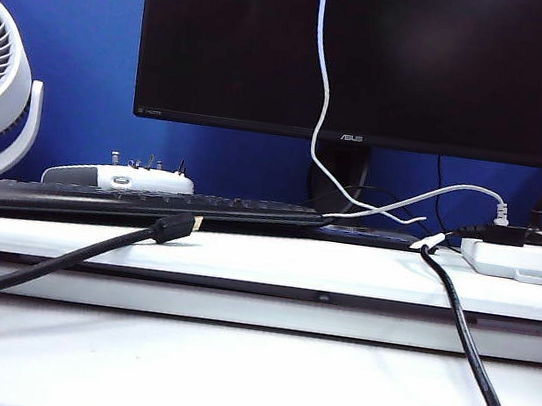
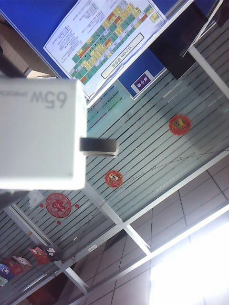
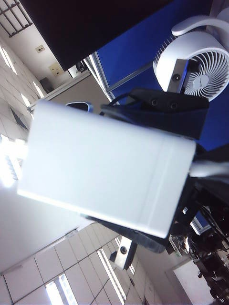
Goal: Pick up the Type-C charging cable and the charging base, insert one end of the Type-C charger into the corresponding slot on the base, and finally place the plugged-in charger back on the table.
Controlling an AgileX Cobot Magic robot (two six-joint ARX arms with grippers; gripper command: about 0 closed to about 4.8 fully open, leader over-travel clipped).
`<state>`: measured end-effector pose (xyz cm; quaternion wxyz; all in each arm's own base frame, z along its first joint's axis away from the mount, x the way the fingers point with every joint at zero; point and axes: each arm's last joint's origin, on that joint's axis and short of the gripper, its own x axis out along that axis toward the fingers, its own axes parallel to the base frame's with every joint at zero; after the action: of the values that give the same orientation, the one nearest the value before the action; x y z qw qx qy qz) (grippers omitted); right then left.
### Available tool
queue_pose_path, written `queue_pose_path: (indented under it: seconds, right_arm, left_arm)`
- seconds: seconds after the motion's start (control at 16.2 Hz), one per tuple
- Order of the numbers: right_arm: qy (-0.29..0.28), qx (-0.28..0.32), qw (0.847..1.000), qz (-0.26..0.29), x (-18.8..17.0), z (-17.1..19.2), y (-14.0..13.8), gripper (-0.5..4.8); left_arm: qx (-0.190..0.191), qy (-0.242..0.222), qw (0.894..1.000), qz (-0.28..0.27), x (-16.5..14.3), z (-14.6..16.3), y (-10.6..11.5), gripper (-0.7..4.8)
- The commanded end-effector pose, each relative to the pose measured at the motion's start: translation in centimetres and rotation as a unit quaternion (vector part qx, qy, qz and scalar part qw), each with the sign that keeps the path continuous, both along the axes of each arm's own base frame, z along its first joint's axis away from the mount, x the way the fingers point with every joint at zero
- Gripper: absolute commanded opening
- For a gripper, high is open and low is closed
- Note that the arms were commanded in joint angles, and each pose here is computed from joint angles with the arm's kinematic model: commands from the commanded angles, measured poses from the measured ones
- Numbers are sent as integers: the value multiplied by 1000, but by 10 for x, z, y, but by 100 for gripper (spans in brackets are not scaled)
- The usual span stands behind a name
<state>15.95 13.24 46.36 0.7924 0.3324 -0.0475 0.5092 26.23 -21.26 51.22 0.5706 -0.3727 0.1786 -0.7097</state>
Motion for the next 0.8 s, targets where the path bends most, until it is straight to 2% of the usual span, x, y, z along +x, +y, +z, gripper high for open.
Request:
queue_pose_path:
  seconds: [0.06, 0.49, 0.8]
  right_arm:
    - [-40, 21, 999, 17, -5, 9, -2, 0]
    - [-53, 29, 998, 9, -9, 13, -5, 0]
    - [-77, 33, 996, -27, -15, 17, -11, -1]
  left_arm:
    - [22, -18, 999, -35, -7, -4, -11, 111]
    - [21, -28, 999, -32, -7, -4, -11, 111]
    - [28, -13, 1000, 7, 6, -7, 1, 110]
